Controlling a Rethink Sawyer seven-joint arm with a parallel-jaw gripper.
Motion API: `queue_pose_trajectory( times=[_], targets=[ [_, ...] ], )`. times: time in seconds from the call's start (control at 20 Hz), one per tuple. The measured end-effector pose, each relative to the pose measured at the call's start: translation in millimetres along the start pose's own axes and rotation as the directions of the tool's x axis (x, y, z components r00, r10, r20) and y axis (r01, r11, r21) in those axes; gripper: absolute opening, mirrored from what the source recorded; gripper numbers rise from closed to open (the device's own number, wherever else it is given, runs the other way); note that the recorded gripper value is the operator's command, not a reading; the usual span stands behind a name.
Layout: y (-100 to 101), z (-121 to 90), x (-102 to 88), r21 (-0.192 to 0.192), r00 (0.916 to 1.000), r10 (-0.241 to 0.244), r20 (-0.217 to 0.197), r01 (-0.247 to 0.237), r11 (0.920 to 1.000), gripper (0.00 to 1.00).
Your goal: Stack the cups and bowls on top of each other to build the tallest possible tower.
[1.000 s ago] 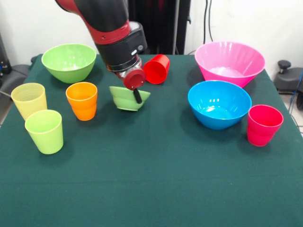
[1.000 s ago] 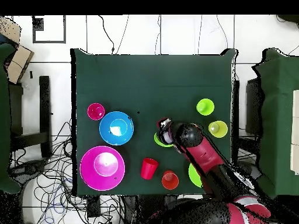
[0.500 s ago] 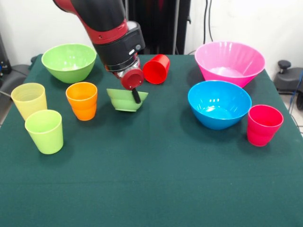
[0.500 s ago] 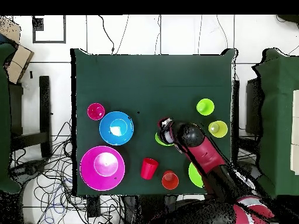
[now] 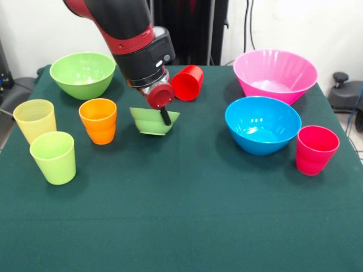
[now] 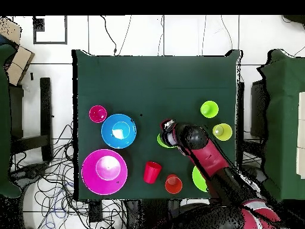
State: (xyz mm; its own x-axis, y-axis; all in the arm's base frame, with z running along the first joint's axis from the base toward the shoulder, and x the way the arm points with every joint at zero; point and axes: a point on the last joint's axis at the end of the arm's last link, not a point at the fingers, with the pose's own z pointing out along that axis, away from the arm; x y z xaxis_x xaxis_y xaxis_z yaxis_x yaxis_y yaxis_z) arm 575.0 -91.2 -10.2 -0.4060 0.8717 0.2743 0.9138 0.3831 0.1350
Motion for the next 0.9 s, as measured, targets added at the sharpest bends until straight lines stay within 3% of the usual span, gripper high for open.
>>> queue_pose_trajectory(
  times=[0.6, 0.9],
  targets=[
    [11, 0, 1.9, -0.023, 0.9995, 0.026, -0.017, -0.027, 0.9994, 0.0],
    [13, 7, 7.8, -0.014, 0.9961, 0.062, -0.063, -0.063, 0.9979, 0.0]
  ],
)
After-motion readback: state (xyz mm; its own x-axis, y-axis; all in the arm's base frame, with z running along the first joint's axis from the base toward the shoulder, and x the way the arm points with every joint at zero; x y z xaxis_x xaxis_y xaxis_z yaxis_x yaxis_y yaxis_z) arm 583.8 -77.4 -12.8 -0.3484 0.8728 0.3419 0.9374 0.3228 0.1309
